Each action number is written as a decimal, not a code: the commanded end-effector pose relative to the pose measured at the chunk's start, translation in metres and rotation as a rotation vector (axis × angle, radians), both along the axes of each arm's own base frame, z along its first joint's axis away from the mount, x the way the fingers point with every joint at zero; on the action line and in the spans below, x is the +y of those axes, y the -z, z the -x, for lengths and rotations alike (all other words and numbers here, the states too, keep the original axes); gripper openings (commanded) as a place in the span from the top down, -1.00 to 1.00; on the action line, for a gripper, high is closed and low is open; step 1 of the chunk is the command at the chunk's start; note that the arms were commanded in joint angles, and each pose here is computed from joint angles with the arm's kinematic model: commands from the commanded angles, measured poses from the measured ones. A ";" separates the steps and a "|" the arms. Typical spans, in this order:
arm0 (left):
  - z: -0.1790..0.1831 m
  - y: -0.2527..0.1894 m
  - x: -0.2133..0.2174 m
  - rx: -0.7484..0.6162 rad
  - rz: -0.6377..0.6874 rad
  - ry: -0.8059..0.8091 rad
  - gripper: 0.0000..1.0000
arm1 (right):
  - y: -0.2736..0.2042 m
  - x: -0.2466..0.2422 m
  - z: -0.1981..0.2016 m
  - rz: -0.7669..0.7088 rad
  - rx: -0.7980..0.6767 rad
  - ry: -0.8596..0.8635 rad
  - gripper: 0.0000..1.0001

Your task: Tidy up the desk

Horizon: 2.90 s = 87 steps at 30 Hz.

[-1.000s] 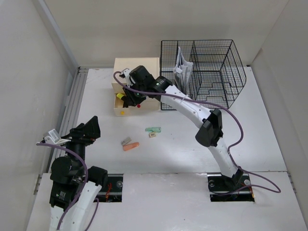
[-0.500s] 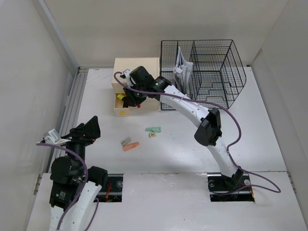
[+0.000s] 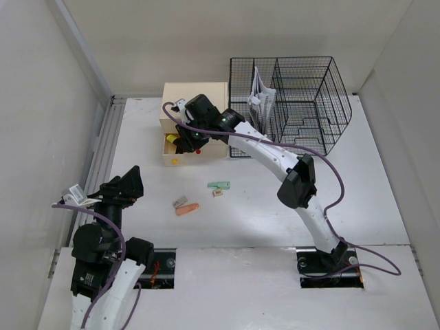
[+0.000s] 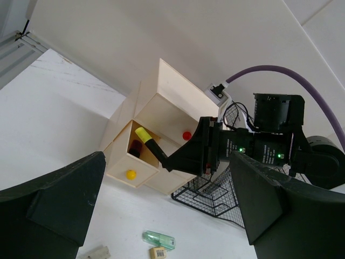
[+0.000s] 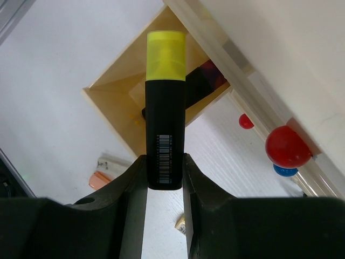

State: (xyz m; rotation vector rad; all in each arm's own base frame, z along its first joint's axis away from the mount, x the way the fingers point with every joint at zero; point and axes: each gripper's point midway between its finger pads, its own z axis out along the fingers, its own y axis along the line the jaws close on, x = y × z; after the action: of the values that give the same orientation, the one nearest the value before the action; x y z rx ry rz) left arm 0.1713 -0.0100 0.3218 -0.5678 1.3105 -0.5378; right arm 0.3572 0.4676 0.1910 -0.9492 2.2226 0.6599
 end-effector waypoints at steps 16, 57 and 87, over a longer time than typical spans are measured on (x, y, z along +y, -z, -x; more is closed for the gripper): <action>0.007 -0.016 0.002 -0.059 0.003 0.003 -0.98 | -0.029 0.012 -0.004 -0.084 -0.043 -0.011 0.79; 0.007 -0.016 0.003 -0.059 0.005 -0.006 -0.98 | -0.079 0.015 0.018 -0.192 -0.120 -0.165 -0.04; 0.000 -0.008 -0.017 -0.023 0.010 0.089 -0.91 | -0.024 0.036 -0.022 -0.029 -0.491 -0.205 1.00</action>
State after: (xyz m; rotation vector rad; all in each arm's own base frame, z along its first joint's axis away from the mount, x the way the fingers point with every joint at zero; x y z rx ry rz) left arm 0.1752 -0.0252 0.3181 -0.5294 1.3455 -0.6005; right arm 0.3401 0.4959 0.1542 -1.4465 1.8026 0.5902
